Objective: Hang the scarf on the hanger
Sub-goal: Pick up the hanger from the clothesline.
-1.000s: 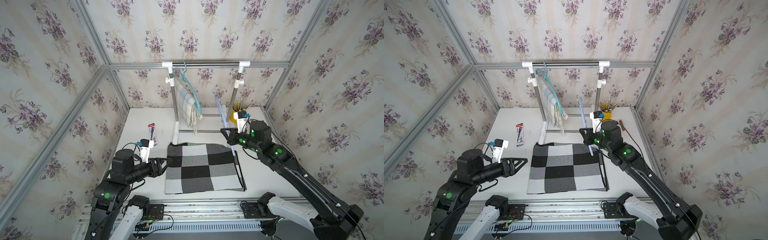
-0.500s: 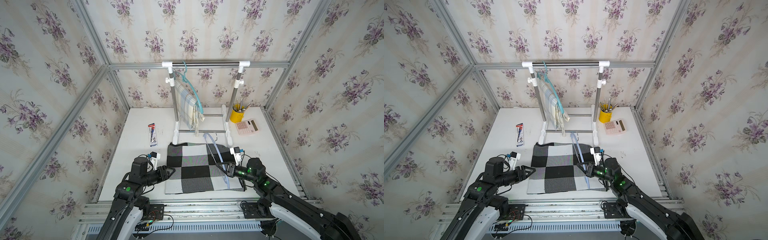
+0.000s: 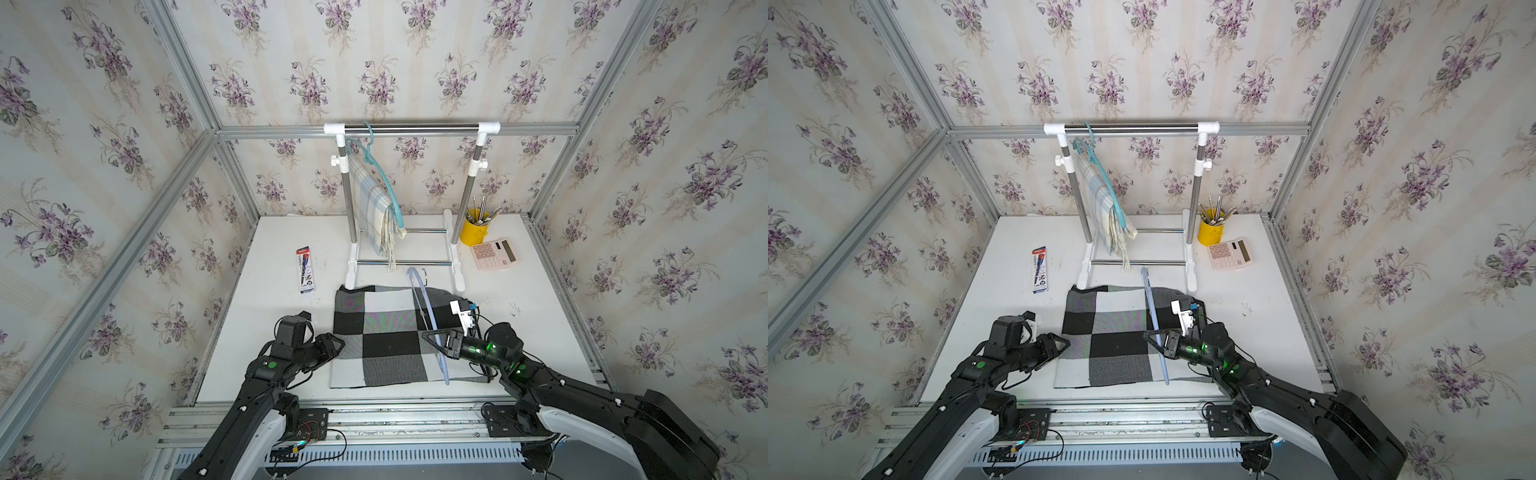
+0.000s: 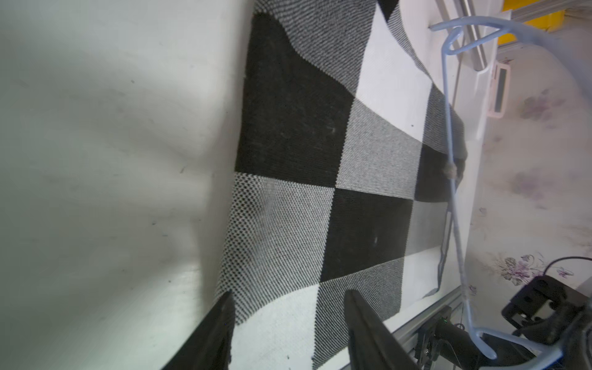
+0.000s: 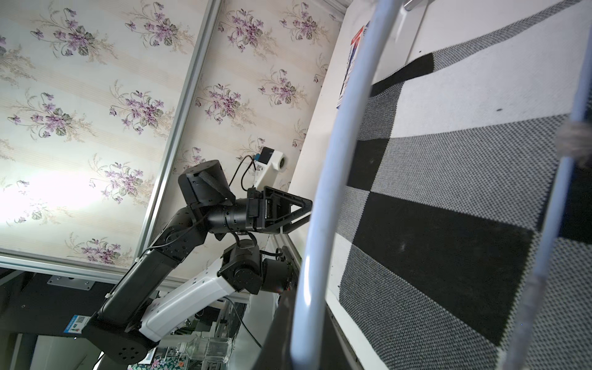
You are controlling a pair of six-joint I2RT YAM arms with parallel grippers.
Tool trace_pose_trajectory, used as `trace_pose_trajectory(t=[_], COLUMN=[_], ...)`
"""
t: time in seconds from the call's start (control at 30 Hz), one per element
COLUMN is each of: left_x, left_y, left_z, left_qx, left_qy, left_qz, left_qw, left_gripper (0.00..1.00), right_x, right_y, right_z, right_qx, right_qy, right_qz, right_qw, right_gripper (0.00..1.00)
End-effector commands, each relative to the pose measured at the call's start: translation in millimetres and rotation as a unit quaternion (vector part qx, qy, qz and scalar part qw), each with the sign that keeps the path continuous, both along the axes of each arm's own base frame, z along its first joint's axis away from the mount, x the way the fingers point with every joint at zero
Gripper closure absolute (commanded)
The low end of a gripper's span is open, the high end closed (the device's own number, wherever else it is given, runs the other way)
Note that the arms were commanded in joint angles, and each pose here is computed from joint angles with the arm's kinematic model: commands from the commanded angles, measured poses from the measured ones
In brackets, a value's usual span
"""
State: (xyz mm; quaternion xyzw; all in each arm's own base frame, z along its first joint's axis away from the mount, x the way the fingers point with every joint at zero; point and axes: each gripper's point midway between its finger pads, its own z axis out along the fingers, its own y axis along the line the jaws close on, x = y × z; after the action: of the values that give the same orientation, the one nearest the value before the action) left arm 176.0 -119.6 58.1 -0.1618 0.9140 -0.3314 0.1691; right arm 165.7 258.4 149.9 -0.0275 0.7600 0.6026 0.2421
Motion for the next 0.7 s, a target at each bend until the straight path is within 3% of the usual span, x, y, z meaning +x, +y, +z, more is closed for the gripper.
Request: trace_pose_trajectory(t=[0.0,0.13,0.43,0.67], left_x=[13.1,12.2,9.7,9.9], left_y=[-1.9,-1.8,-3.5,-4.5], left_z=[5.8,6.5,8.0,8.1], left_qx=[-0.004,0.001,-0.002,-0.001], left_qy=[-0.028,-0.032,-0.033,-0.034], left_qz=[0.002,-0.006,-0.014,-0.02], left_qw=[1.0,0.999,0.999,0.999], left_gripper=[0.43,0.44,0.44,0.44], right_x=[6.5,20.0,25.0,35.0], right_y=[-21.9,-51.8,-60.7,-71.4], right_z=[-51.7,-67.2,-95.1,-93.9], right_qx=[-0.114,-0.214,-0.297,-0.333], right_qy=[0.079,0.049,0.063,0.038], right_qz=[-0.059,-0.12,-0.119,-0.142], right_qw=[0.989,0.968,0.945,0.931], right_gripper=[1.0,0.96,0.71,0.73])
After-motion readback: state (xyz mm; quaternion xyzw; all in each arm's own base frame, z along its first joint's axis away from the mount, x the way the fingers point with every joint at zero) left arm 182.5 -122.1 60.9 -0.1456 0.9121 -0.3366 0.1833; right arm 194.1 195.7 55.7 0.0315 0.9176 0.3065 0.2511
